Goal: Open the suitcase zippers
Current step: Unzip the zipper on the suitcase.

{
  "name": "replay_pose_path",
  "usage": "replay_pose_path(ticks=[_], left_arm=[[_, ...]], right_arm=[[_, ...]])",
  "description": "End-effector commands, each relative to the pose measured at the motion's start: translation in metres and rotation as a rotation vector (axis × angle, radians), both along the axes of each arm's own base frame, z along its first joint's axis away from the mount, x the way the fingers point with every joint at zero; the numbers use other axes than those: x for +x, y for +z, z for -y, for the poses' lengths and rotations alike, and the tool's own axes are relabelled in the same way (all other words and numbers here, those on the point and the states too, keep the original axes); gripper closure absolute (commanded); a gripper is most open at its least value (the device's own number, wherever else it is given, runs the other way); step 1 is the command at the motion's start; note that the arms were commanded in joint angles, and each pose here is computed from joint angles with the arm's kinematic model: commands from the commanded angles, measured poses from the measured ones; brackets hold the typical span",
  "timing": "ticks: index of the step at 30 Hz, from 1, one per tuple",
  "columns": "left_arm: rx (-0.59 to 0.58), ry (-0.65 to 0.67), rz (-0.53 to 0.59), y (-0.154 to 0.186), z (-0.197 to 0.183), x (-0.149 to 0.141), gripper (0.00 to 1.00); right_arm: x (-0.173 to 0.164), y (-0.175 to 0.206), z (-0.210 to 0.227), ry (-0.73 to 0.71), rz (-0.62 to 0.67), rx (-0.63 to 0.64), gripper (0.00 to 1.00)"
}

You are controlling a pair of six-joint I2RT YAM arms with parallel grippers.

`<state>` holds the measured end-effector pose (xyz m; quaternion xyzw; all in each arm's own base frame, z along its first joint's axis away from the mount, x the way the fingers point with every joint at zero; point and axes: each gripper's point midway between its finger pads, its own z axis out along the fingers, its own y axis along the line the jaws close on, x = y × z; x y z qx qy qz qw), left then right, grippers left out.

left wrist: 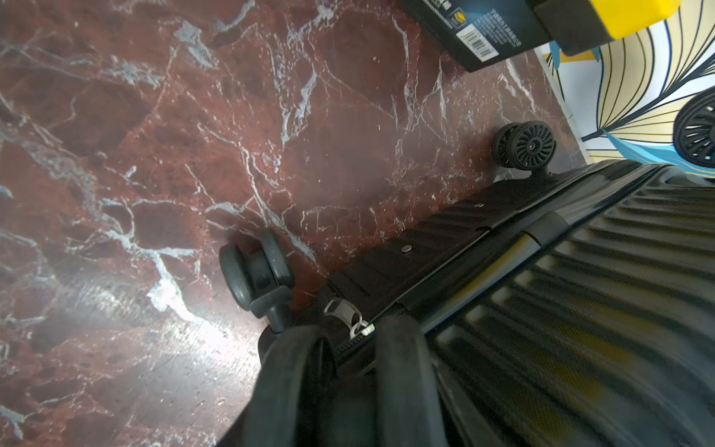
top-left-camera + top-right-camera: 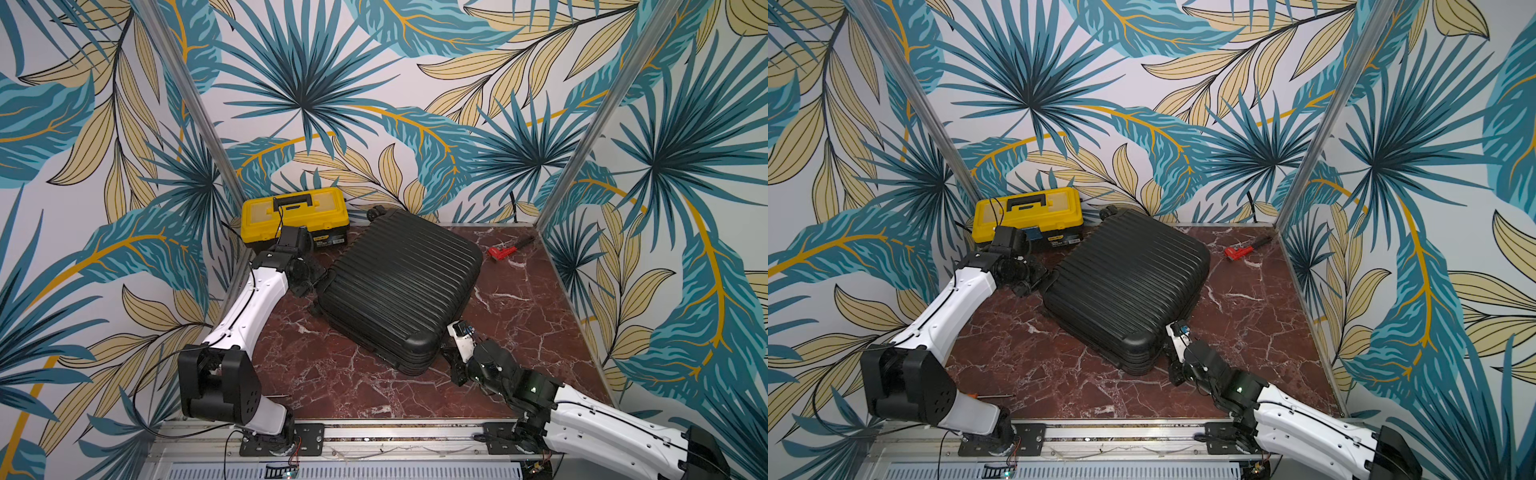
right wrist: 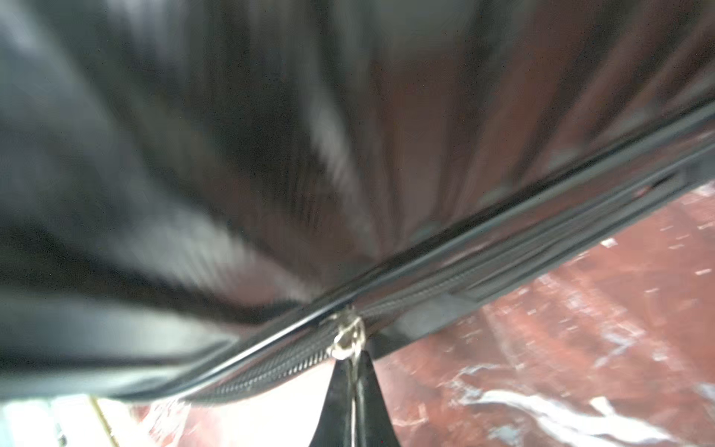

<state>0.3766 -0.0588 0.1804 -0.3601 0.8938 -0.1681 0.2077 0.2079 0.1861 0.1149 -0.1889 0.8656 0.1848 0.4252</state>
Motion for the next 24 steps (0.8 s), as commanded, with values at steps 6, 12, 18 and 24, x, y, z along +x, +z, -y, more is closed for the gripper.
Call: replay_pose_path(ticks=[6, 12, 18, 24], left_arm=[[0.163, -0.187, -0.017, -0.011, 0.003, 0.003, 0.52], [0.178, -0.197, -0.020, -0.013, 0.003, 0.005, 0.47], [0.206, -0.198, 0.072, 0.020, 0.001, 0.000, 0.33], [0.206, -0.234, 0.039, 0.006, 0.008, -0.002, 0.38]], right_arm=[[0.084, 0.056, 0.033, -0.217, 0.162, 0.116, 1.00], [0.105, 0.067, 0.005, -0.067, 0.148, 0.152, 1.00], [0.087, 0.058, -0.003, -0.022, 0.102, 0.211, 1.00], [0.102, 0.056, 0.036, -0.218, 0.149, 0.161, 1.00]])
